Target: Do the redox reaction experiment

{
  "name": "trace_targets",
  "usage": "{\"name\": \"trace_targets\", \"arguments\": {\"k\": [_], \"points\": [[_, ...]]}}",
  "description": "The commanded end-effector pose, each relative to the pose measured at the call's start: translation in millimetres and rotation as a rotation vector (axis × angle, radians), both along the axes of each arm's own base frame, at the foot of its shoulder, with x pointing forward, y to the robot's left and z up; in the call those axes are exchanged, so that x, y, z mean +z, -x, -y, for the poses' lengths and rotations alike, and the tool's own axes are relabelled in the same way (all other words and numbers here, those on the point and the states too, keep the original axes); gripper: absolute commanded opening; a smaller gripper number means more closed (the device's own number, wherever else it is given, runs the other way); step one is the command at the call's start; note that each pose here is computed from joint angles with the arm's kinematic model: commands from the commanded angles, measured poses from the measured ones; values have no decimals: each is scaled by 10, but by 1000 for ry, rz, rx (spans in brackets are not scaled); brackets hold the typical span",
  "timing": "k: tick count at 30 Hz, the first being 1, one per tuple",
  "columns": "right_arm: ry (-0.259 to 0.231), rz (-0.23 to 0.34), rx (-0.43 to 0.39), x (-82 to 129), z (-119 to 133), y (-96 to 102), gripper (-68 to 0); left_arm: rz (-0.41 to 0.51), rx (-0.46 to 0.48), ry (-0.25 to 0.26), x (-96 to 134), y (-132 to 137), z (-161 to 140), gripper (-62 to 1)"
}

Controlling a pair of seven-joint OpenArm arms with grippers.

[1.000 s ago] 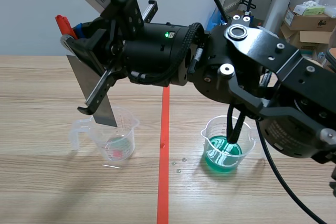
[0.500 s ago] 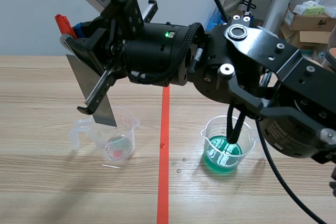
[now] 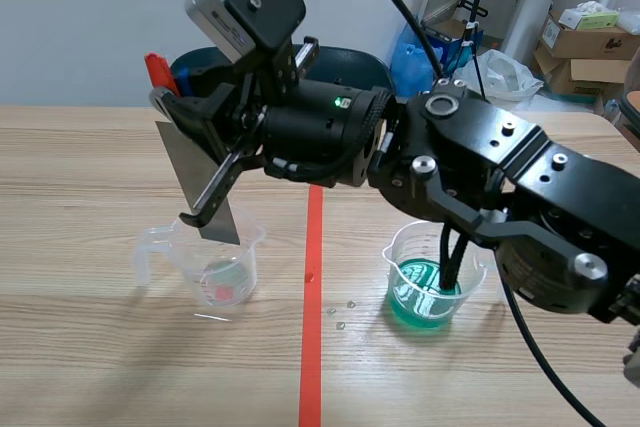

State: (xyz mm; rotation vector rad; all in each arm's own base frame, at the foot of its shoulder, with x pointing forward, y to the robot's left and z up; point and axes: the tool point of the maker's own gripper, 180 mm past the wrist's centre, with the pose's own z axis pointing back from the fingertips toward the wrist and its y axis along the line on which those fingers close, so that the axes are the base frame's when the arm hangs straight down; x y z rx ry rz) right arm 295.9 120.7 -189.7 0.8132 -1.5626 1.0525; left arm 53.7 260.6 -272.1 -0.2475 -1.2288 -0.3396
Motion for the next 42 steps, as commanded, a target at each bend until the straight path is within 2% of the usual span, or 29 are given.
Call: {"name": "trace_targets", "arguments": {"k": [1,6,10,15,23,35,42], "points": [[-37,29,-3,121,-28,-50,-662,21,1,15,49,-22,14,14],[-24,29,-11,-57,-52,-101,-662,21,1,15,49,-22,14,14],[-31,44,-7,-133,-63,-108,-662,21,1,15,48,-22,14,14],[-10,63,1,-239,-97,-98,-662,16,1,13,39,-19,14,14],[-21,133,-11,-288,-55,-116,-662,11,1,14,32,-16,15,14],[31,150,-2,-478,-101,-130,-662,13,0,14,36,-17,16,14],[32,150,-2,-478,-100,-132,-662,13,0,15,36,-18,17,14]]}}
